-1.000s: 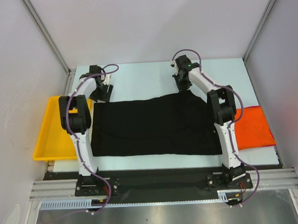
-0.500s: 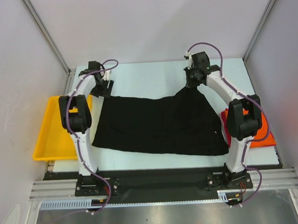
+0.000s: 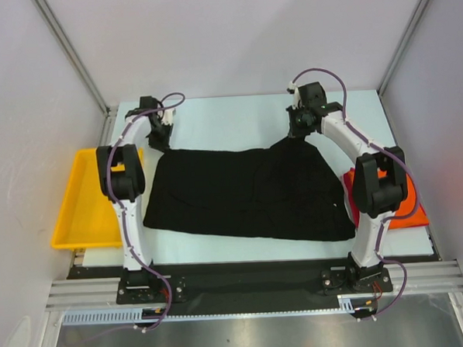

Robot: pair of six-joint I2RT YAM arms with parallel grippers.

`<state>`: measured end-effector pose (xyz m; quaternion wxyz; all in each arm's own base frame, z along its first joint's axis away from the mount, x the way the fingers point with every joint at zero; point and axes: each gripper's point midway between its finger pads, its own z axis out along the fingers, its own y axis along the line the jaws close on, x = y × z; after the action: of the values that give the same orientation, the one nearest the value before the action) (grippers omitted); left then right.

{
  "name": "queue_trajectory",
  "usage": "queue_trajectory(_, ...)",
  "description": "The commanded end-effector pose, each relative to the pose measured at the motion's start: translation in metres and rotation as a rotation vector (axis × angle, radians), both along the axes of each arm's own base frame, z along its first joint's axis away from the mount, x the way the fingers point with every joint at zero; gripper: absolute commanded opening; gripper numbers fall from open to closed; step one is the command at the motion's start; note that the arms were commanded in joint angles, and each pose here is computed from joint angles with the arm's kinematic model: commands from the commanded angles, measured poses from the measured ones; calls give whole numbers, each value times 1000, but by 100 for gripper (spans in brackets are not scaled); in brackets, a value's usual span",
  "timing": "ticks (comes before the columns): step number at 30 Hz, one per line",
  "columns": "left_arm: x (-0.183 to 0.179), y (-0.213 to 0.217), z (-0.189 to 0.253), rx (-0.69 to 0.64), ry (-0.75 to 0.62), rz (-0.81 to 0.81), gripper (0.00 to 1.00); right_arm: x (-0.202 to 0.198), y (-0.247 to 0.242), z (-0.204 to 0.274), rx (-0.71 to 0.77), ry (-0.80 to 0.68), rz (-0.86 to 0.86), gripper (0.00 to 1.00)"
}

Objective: Fold and stack the t-shirts
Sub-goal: Fold the tshirt

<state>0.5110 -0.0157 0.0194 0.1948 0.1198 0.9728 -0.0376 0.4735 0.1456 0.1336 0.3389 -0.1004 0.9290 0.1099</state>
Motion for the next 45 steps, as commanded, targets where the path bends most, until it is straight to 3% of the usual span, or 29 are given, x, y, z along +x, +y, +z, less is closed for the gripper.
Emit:
queue_trajectory(1, -20, -21, 15, -119, 7, -57, 0, -6, -8, 34, 7, -55, -47, 0)
queue_trajectory(4, -20, -30, 58, -156, -130, -125, 0, -23, -18, 35, -16, -34, -110, 0)
queue_trajectory(5, -20, -16, 90, -137, -218, -130, 0, -30, -20, 35, -19, -25, -129, 0)
queue_trajectory(9, -40, -5, 129, -82, -364, -202, 0, -70, -35, 35, -48, -19, -215, 0)
queue_trajectory(13, -100, -8, 106, -43, -333, -339, 0, -128, -36, -2, -41, 63, -273, 0)
queue_trajectory(18, -153, 6, 56, 50, -233, -450, 0, -171, -18, -40, 54, 127, -292, 0)
queue_trajectory(26, -160, 33, 48, 87, -227, -420, 0, -201, -19, -77, 76, 228, -334, 3)
queue_trajectory(30, -169, 26, 46, 50, -188, -476, 26, -214, -22, -73, 62, 267, -349, 28)
queue_trajectory(33, -172, 26, 49, 47, -176, -488, 39, -228, -36, -60, 23, 282, -392, 48)
queue_trajectory(35, -176, 23, 57, 25, -180, -505, 43, -229, -46, -37, 40, 241, -425, 53)
queue_trajectory(38, -175, 7, 87, -49, -242, -543, 52, -215, -61, -9, 141, 171, -485, 54)
queue_trajectory(40, -168, 0, 103, -74, -284, -545, 53, -207, -68, -8, 179, 164, -500, 49)
queue_trajectory(42, -161, 0, 106, -74, -296, -521, 53, -196, -70, -13, 203, 171, -504, 42)
queue_trajectory(45, -157, 3, 95, -62, -270, -506, 52, -174, -63, -25, 212, 176, -458, 41)
